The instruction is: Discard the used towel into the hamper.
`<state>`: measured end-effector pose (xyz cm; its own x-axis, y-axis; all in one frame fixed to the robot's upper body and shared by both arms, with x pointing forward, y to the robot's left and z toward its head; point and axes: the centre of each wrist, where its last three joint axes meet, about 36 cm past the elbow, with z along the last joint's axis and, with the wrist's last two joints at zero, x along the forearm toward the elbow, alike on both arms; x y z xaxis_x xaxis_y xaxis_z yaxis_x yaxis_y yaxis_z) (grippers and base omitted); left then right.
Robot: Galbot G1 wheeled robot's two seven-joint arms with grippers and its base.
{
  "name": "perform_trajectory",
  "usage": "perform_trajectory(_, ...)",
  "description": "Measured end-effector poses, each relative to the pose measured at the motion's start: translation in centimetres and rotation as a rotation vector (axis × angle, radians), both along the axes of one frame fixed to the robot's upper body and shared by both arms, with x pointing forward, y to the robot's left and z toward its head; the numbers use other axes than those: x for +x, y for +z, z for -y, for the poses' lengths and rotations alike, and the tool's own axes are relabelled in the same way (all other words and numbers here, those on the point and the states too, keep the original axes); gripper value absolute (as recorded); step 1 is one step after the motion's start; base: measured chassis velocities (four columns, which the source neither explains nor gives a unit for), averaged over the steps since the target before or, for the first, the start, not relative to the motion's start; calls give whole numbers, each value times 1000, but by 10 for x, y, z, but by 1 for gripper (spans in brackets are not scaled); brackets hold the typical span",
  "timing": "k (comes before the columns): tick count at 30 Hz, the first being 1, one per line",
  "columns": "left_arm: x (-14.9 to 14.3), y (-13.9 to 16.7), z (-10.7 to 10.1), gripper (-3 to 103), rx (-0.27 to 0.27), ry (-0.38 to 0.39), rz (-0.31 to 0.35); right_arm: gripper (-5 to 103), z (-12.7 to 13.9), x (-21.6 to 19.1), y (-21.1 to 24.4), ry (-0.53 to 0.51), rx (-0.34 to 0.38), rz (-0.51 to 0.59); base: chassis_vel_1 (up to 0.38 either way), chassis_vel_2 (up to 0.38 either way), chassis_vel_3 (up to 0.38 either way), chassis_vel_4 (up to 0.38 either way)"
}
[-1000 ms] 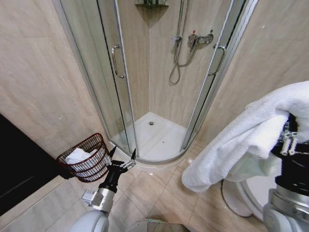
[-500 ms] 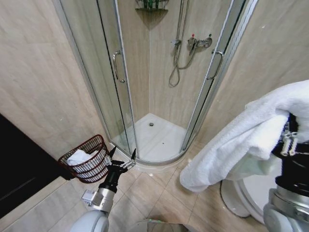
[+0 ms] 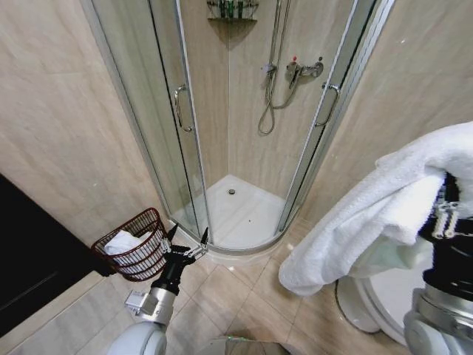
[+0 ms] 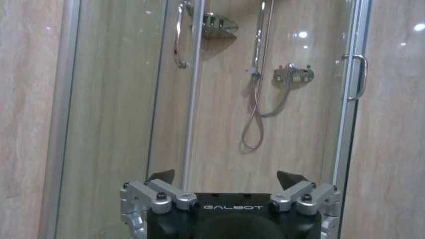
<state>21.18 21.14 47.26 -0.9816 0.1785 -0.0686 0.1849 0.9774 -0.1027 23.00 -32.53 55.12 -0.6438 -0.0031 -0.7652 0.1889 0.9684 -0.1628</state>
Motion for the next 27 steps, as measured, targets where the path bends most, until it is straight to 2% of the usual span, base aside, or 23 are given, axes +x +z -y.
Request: perform_trajectory(27,0,0,0,100,0,0,0,20,-4,1,-2,11,-1,9,0,0,0,0)
